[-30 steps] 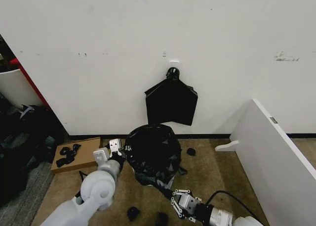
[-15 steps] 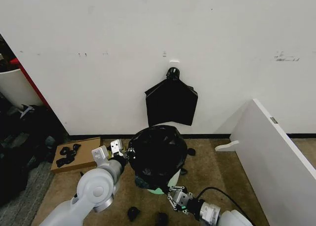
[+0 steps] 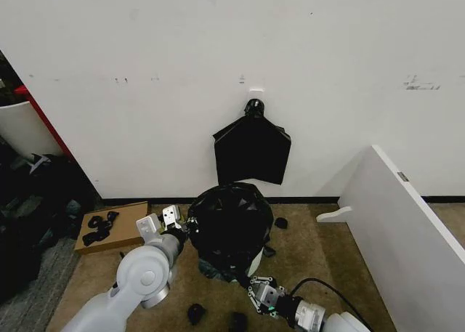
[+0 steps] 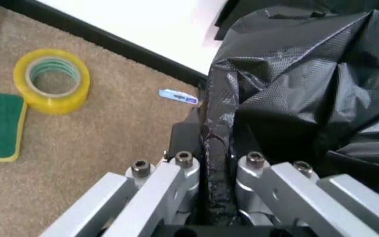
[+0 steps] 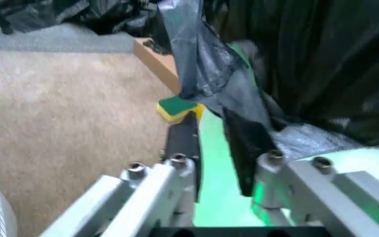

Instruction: Place the garbage bag over the trash bin.

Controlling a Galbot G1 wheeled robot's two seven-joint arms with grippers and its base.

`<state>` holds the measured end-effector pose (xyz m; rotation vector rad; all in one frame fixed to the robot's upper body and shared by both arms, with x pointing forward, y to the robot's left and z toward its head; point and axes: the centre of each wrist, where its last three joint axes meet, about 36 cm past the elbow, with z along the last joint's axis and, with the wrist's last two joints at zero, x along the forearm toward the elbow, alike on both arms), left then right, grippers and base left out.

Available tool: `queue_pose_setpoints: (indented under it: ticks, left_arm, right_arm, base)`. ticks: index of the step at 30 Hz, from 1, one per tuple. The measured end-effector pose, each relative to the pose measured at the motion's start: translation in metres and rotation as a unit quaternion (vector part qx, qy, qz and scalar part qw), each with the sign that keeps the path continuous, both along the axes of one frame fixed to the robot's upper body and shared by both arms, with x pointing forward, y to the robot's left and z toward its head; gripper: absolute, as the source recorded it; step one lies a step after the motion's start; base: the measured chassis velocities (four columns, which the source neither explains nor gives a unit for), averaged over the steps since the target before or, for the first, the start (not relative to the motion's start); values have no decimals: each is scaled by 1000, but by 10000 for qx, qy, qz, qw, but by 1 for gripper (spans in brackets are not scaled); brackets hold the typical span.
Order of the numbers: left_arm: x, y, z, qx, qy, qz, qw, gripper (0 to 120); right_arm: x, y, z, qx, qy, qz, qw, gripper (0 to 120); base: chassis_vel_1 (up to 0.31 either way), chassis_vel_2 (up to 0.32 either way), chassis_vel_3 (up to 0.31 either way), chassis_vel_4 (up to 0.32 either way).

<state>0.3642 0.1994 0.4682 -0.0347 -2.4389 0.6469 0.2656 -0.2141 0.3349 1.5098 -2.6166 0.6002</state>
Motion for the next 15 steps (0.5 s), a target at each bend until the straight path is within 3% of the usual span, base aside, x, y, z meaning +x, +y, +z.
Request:
queue_pose_setpoints:
  ticks: [6, 8, 12, 15]
  left_arm:
    - [6, 1, 1, 0, -53, 121, 9999, 4]
    - [7, 1, 2, 0, -70, 132, 9999, 4]
    - [12, 2, 6, -50, -148, 191, 9997, 4]
    - [13, 3, 7, -64, -160, 218, 9996, 4]
  right_arm:
    - [-7, -9, -3, -59, -132, 37, 9999, 43]
    - [-7, -11, -4, -92, -130, 22, 9999, 45]
    - [-7, -22, -6, -172, -102, -67, 9998, 64]
    - [-7, -24, -7, -137, -76, -65, 9999, 70]
  base:
    - [0, 0, 0, 0]
    - [0, 0, 0, 0]
    - [0, 0, 0, 0]
    - [0, 0, 0, 0]
